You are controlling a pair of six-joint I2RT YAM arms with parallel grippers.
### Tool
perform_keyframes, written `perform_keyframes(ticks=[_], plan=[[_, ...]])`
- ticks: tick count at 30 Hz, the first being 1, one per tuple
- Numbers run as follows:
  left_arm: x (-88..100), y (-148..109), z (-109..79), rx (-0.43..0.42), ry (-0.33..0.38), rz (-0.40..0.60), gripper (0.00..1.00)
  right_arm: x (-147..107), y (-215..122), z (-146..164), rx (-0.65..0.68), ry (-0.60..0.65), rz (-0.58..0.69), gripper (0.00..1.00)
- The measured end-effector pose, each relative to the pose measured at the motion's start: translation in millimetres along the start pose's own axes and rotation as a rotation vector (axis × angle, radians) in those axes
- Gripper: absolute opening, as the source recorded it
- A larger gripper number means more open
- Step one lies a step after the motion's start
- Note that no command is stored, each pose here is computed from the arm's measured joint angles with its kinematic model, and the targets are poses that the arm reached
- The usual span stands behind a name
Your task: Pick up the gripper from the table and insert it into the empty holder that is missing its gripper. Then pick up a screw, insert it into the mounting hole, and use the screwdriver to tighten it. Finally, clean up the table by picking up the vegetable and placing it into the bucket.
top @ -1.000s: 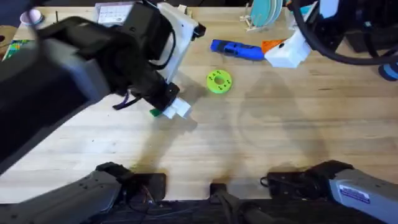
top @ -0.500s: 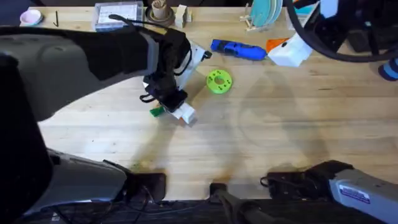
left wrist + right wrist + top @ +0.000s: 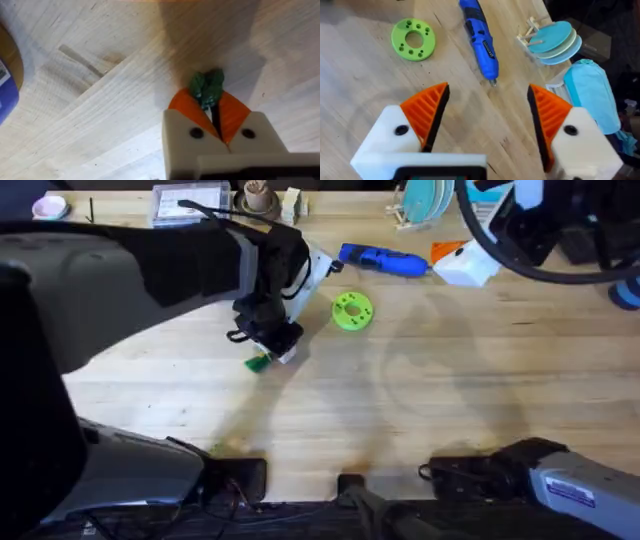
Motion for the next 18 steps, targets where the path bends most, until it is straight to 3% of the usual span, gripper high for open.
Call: perform_keyframes(ticks=[3,6,11,18], plan=[[-0.6,-4.7,5.8,0.046,0.009,0.025,0.012,0.0,0.0,0.0,0.0,-0.003,0.0,0.978],[9.2,-18.5,12.8,0.083,0.013,-0.017,0.011,0.0,0.0,0.0,0.0,-0.004,0.0,0.978],[30.3,-66.9,29.0,0.141,-0.017,-0.209,0.011,0.0,0.0,0.0,0.0,-0.004,0.0,0.978],[41.7,-125.9,73.4,0.243,-0.155,-0.489,0.01,-1.2,0.0,1.3,0.009,-0.003,0.008,0.978]])
Point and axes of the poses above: each hand's point on the last joint's axis, 136 mm out from that joint toward the fingers, its own y axis out along the fingers, its own z axis along the line the jaws close on, x = y × z, the point moved 10 cm from there along -y, back along the fingers, and after that the axes turned 5 degrees about -y, right-handed, at the moved point
